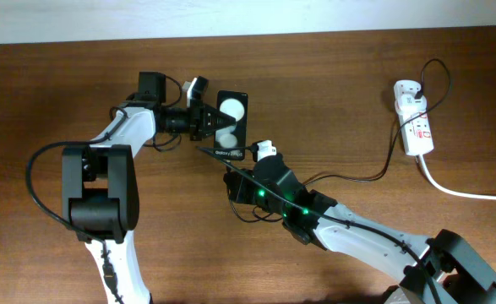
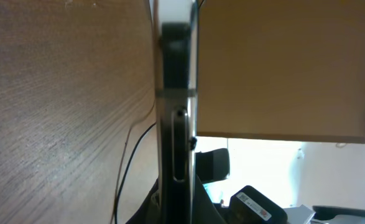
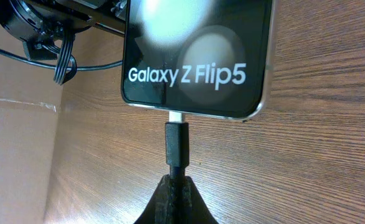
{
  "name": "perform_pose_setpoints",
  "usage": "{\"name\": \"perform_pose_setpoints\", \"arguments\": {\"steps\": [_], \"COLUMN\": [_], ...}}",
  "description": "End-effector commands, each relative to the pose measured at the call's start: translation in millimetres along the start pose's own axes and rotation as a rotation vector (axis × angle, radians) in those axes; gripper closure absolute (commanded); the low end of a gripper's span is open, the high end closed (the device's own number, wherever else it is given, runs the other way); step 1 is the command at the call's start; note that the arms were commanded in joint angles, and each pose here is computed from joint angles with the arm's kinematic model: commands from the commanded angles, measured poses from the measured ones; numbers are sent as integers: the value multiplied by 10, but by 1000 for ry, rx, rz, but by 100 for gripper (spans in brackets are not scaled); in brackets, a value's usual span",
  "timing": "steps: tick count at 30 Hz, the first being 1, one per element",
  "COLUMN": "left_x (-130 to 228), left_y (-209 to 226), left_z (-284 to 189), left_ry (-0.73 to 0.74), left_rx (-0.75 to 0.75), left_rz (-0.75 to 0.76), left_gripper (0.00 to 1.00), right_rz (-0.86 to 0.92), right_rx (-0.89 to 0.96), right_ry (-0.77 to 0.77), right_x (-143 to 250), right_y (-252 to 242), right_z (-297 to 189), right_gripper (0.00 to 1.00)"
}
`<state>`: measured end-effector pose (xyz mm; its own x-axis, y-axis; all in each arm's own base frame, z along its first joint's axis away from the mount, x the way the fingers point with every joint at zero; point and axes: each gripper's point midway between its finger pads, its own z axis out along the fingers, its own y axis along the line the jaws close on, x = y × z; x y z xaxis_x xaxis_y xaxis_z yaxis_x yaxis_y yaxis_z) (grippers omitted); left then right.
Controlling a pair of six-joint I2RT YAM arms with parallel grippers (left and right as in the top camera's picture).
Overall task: Plug charger to phone and switch on socket
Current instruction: 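Push the cable plug up into the phone's bottom port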
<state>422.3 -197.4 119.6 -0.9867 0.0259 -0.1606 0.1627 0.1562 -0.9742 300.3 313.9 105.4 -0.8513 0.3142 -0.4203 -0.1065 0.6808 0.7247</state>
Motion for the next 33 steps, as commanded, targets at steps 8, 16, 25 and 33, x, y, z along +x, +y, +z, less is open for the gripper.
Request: {"name": "perform_pose_setpoints", "arguments": {"steps": [8,16,25,33], "left_x": [111,127,125,117], "left_y": [-375,-382,-376,-339], "left_z": [43,77,78,83], "left_ry": [55,63,62,57], "left_rx": [141,142,138,116], "left_rz": [-38,-37,-36,-35], "left_gripper": [100,100,100,100], "right_rz": [-49,-42,-29,-32], "right_rx": [62,67,91,51], "right_ry": [-172,-251,-266,-304], "right_x": [-426,-613,-716,-804], "right_y": [-101,-106,-220,-118], "right_z": [-90,-129,-158,-177], "right_gripper": [96,96,96,96]}}
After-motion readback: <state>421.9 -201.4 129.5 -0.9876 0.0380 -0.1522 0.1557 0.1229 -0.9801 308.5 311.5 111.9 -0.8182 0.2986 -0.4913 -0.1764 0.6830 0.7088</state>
